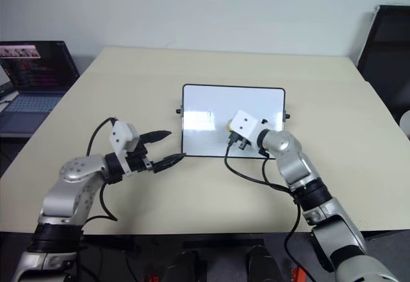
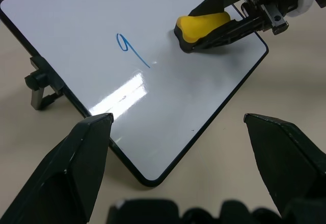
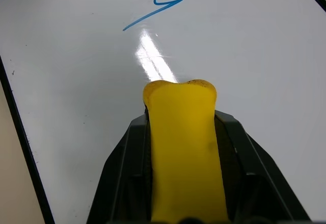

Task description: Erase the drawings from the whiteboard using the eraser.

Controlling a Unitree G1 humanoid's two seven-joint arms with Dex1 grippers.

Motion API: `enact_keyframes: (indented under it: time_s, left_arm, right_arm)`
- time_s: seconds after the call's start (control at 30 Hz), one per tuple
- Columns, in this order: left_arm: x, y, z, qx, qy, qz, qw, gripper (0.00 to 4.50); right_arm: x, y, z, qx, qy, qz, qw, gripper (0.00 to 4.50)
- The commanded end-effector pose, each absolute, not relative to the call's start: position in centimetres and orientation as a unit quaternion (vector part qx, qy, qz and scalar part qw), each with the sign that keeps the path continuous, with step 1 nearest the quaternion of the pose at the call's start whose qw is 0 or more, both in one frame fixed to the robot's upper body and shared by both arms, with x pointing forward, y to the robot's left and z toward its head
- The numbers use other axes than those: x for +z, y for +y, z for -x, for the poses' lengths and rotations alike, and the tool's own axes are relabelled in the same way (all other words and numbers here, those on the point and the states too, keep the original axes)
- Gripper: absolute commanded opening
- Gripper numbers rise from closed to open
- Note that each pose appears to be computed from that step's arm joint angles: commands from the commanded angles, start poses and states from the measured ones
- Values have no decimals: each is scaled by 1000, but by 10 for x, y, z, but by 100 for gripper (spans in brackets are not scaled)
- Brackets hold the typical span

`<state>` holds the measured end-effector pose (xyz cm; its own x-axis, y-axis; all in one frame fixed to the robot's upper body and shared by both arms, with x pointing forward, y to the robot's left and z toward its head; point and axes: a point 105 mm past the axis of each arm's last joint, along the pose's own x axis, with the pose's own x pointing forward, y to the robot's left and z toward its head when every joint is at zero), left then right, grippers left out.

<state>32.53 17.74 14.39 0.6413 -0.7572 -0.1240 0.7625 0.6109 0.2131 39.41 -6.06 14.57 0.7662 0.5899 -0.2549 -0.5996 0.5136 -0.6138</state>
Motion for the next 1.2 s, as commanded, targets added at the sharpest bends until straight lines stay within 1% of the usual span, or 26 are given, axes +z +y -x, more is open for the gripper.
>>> enact_keyframes:
  time_s: [0.03, 0.1, 0.2, 0.33, 0.43, 0.5, 0.67, 1.0, 1.1, 1.2]
  left_arm:
    - [155, 185, -327, -399, -15, -129, 908, 450]
    - [158, 188, -328, -386, -21, -126, 914, 450]
    - [161, 191, -327, -377, -27, -120, 918, 450]
    - [164, 195, -325, -359, -29, -111, 926, 450]
    - [165, 196, -323, -348, -30, -107, 931, 450]
    - [166, 199, -322, -335, -29, -107, 936, 450]
    - [173, 205, -324, -312, -33, -106, 943, 450]
    - [172, 205, -326, -306, -35, -109, 945, 450]
    - [171, 208, -329, -301, -32, -114, 946, 450]
    - [170, 208, -331, -300, -29, -117, 946, 450]
  right_arm:
    - [178, -60, -386, 334, -60, 308, 889, 128]
    - [187, -53, -371, 358, -80, 253, 895, 128]
    - [193, -51, -357, 373, -95, 209, 899, 128]
    - [186, -53, -332, 396, -104, 214, 887, 128]
    - [178, -55, -316, 413, -92, 197, 884, 128]
    - [175, -57, -306, 415, -99, 179, 887, 128]
    - [169, -56, -301, 419, -85, 145, 892, 128]
    - [167, -58, -307, 415, -68, 149, 895, 128]
    - [169, -51, -312, 418, -67, 163, 891, 128]
    - [172, -42, -326, 414, -66, 188, 888, 128]
